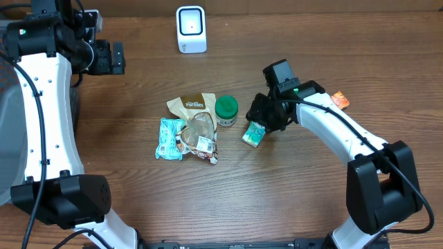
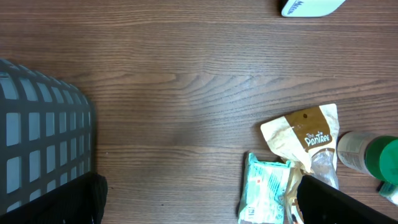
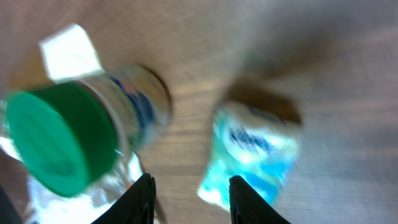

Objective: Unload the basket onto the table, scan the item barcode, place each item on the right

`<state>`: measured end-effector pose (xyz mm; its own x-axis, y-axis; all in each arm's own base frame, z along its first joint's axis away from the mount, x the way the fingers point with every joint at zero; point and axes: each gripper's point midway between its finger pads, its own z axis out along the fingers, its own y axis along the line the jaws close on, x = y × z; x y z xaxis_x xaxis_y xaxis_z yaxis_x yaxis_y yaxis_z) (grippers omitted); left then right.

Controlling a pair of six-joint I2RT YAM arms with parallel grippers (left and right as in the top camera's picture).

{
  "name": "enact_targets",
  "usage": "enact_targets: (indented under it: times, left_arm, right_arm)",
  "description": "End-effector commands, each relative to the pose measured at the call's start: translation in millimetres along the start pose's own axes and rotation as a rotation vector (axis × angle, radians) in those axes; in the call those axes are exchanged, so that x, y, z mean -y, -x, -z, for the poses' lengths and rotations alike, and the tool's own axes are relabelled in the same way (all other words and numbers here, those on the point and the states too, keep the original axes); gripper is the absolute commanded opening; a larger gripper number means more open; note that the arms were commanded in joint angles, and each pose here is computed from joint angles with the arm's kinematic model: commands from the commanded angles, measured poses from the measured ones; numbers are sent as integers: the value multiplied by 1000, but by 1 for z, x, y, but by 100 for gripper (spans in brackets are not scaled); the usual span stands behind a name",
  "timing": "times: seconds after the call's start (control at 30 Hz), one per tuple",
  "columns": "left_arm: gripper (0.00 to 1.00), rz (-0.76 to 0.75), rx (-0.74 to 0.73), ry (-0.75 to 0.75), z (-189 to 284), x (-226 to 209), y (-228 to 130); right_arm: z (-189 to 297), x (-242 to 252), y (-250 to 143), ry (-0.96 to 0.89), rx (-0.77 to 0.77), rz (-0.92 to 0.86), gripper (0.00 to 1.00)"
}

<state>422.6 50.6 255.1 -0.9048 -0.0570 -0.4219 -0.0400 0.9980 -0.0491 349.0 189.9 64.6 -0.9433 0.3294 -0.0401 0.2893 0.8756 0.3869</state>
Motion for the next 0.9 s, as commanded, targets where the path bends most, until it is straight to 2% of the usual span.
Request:
enact_targets:
  times: [0.0,0.13,0.33,0.6,0.87]
  left_arm:
    - [99,-20,2,5,-1,-1,2]
    - [99,-20,2,5,-1,-1,2]
    - [100,-20,2,5,-1,-1,2]
    - [100,-20,2,5,-1,-1,2]
    - [100,-20,2,5,-1,-1,2]
  right_arm:
    - [-1,12,-11,-56,-36,-39,36]
    - [0,14,-26,-57,-103,-35,35]
    - [-5,3,-40,-48,-124,21,27]
    - [-31,-23,-61,-29,-144,107,28]
    - [-54,-17,-57,-60,-135,97,35]
